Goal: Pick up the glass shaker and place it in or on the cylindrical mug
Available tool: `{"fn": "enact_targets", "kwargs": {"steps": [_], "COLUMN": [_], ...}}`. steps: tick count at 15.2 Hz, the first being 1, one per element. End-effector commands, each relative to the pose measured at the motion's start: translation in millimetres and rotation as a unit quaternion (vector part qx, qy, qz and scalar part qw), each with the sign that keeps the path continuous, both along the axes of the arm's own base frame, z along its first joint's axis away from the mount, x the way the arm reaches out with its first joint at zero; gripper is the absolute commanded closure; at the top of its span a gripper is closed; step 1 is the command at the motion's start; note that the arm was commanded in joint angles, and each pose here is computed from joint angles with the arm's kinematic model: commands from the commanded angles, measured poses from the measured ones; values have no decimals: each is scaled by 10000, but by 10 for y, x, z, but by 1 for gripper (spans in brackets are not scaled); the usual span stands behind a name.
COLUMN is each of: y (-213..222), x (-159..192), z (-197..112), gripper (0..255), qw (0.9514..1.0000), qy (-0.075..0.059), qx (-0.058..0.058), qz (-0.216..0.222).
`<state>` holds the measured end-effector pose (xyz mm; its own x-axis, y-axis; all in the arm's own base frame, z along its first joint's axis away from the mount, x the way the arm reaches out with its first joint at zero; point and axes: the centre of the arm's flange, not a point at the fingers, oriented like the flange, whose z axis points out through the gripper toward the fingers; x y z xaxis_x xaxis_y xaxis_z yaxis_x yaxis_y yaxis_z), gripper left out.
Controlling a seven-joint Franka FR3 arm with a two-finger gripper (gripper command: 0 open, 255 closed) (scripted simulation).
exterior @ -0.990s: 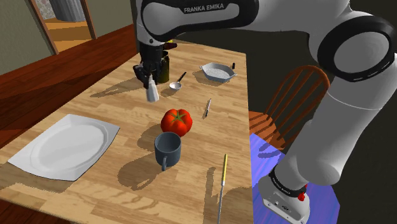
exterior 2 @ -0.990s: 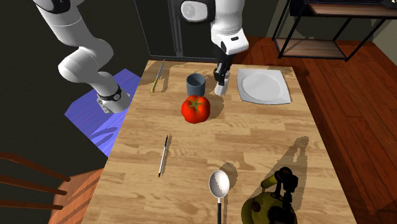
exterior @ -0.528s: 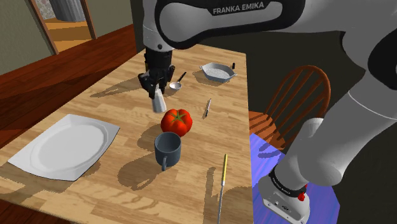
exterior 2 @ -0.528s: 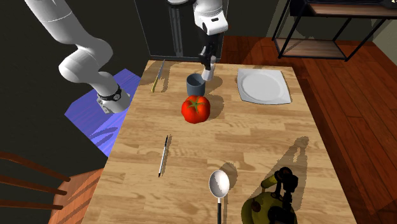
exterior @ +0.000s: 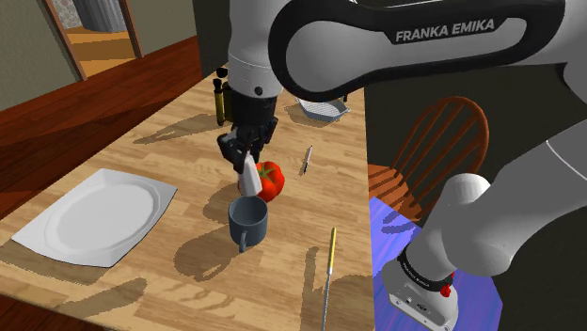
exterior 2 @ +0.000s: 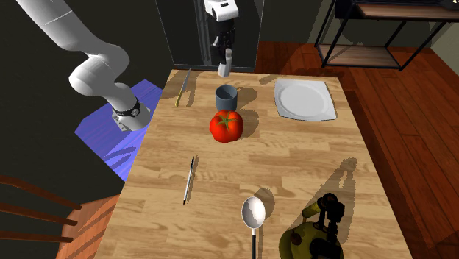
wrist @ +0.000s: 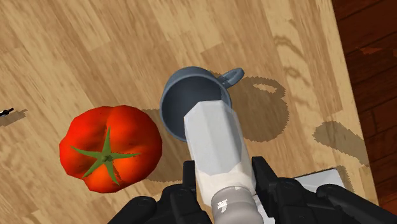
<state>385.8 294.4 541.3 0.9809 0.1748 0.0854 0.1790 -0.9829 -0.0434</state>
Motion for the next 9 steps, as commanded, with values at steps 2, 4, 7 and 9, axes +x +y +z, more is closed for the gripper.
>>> {"fn": "enact_targets", "kwargs": {"steps": [2,4,7,9], "y": [51,51,51,51], "x": [-116,-116,-116,-116], "z": [-96,-202,-360,-466], "gripper": [255,255,255,255], "qw": [10000,10000,10000,10000], "qy": [1,1,1,1], "qx": [-2,-2,-2,-2], "qz": [-5,-5,-5,-5]}}
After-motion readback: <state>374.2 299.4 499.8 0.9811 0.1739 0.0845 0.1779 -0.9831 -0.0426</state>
